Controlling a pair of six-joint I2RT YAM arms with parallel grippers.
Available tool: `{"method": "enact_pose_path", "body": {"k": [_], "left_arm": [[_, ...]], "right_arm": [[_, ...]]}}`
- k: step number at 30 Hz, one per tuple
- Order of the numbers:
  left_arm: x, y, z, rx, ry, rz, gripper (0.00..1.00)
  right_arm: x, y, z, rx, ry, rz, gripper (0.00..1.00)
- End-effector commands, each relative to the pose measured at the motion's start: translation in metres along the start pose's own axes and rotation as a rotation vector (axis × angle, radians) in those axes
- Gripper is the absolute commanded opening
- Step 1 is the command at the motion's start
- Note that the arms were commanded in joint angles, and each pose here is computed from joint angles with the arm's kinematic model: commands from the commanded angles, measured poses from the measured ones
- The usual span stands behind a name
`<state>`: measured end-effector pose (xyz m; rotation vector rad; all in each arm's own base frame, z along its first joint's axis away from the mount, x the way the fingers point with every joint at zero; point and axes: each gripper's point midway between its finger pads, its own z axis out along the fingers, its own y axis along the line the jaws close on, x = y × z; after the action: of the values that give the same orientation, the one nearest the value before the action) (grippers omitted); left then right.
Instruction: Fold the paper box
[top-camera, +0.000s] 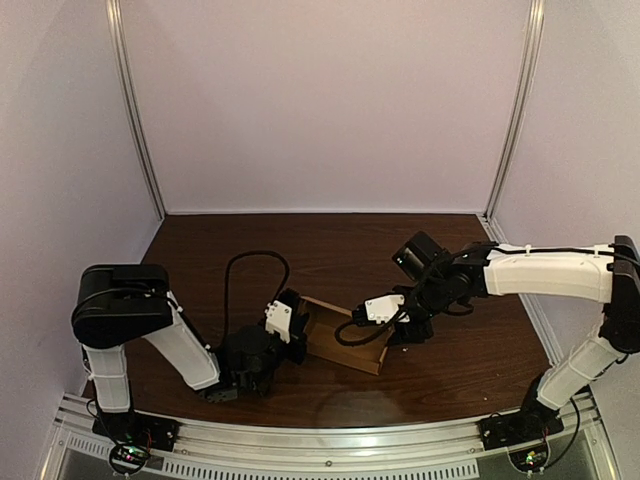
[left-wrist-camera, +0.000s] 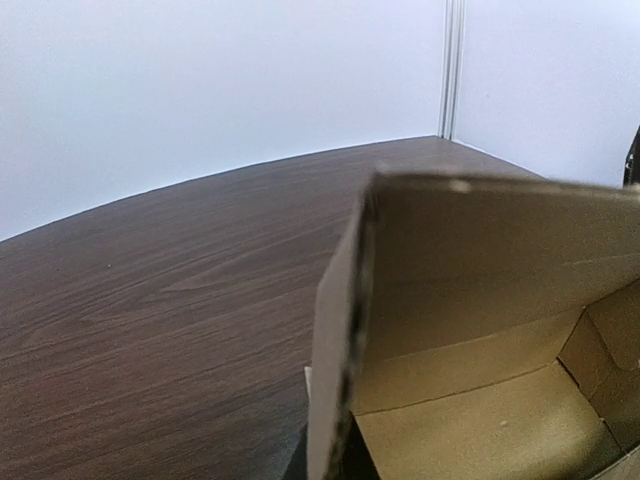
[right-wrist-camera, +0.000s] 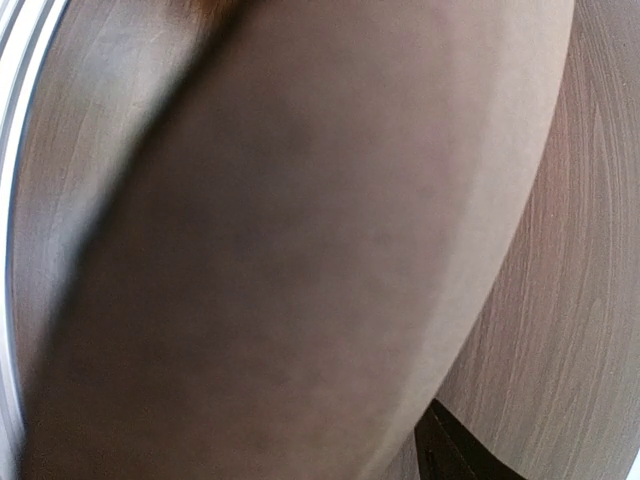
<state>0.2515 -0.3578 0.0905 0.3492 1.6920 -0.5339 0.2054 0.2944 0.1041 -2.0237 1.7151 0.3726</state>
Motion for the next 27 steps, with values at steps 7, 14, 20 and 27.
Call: {"method": "enact_pose_path", "body": {"k": [7,14,20,27], "left_arm": [[0.018,0.002,-0.005,0.019,0.023,0.078,0.13],[0.01,0.01,-0.019,0.026,0.01,0.084,0.27],[0.017,0.005,-0.025,0.07,0.1,0.156,0.38],[0.014,0.0,-0.032,0.109,0.156,0.192,0.45]], "right_arm": [[0.012,0.009,0.012,0.101,0.132,-0.141,0.59],[0.015,0.008,0.014,0.124,0.149,-0.152,0.59],[0.014,0.007,0.015,0.133,0.144,-0.154,0.6],[0.016,0.007,0.018,0.148,0.157,-0.175,0.6]]}}
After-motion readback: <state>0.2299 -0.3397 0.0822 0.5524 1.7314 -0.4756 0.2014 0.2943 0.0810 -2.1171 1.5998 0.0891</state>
